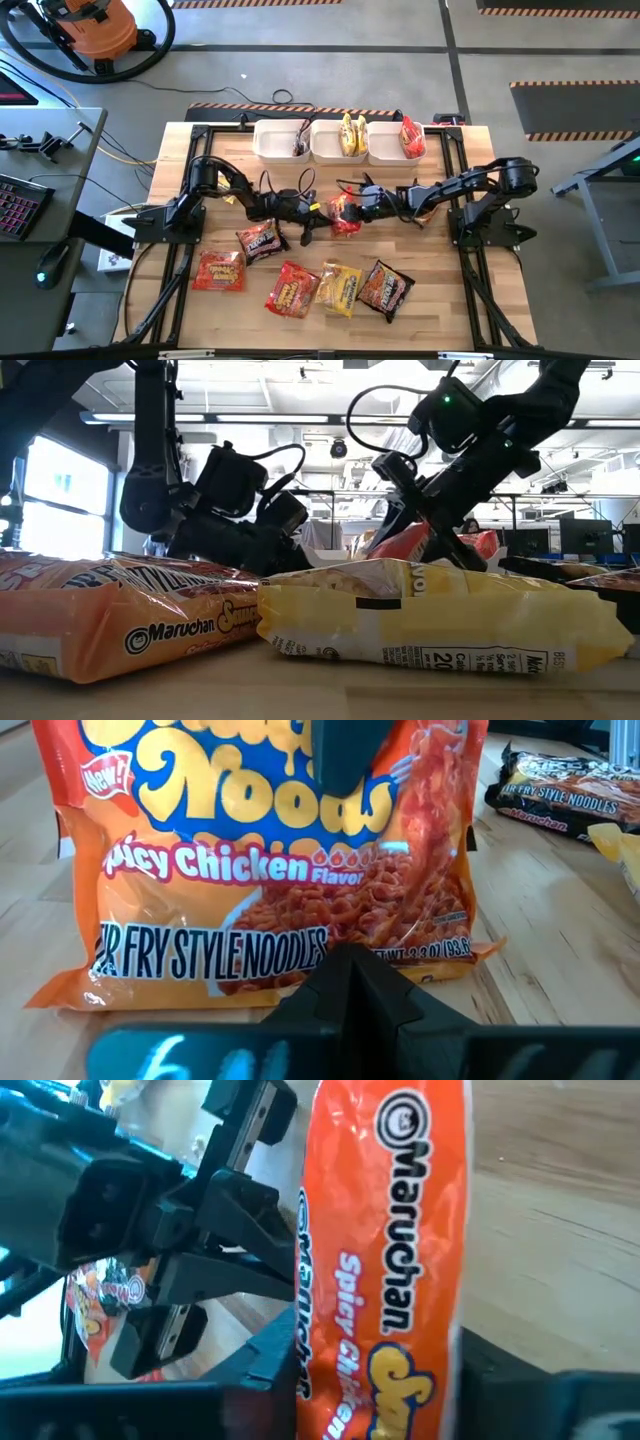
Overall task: Sort Maruchan noodles
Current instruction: Put the orange noodle into the right white bin
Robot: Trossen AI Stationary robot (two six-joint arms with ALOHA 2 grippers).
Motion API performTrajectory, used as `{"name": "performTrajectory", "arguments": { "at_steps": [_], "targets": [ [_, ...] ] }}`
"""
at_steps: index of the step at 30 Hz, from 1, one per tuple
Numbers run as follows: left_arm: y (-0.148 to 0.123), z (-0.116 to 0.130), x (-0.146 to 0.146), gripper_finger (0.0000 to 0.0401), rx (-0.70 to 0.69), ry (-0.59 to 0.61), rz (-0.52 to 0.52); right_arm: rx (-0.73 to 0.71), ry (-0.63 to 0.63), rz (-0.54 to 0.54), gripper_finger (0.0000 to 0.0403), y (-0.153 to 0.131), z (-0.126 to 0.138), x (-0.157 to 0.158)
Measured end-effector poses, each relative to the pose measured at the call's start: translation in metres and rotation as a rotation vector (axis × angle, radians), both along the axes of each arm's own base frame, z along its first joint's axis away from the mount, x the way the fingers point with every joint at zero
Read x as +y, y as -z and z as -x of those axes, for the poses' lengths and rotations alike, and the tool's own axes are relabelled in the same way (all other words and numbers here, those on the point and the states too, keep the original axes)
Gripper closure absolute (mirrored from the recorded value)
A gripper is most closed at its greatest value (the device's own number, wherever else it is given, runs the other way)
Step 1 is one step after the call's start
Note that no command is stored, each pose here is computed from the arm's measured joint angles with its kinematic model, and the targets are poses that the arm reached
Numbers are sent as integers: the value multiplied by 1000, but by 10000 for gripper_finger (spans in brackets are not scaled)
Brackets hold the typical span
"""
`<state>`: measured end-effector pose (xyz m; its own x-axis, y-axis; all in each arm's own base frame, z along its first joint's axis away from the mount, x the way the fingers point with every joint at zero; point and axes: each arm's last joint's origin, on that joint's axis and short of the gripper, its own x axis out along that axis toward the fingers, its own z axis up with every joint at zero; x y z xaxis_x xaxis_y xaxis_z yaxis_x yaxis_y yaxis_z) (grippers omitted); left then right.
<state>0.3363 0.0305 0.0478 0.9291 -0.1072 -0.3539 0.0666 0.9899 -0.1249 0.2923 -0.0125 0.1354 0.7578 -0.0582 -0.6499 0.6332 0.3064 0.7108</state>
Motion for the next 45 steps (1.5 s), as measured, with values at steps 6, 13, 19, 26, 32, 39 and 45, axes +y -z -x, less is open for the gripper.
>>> {"name": "performTrajectory", "arguments": {
  "at_steps": [6,13,19,26,32,39,45],
  "targets": [
    [-9,13,0,381,6,6,-3,-6,-29,13,289,-1,0,0],
    [-30,39,5,367,-93,-26,-56,-47,-56,31,289,-13,1,1],
    [-42,64,6,374,-249,-43,-80,-43,-80,77,289,-45,-2,-2],
    [-46,79,9,387,-306,-49,-85,67,-109,149,289,-98,-8,-16],
    [-46,79,11,399,-310,-21,-66,160,-133,227,289,-152,-8,-32],
    [-46,79,11,401,-311,-22,-63,313,-84,271,289,-191,10,-56],
    [-46,78,11,401,-311,-23,-63,404,-78,250,289,-196,26,-80]
  ]
}}
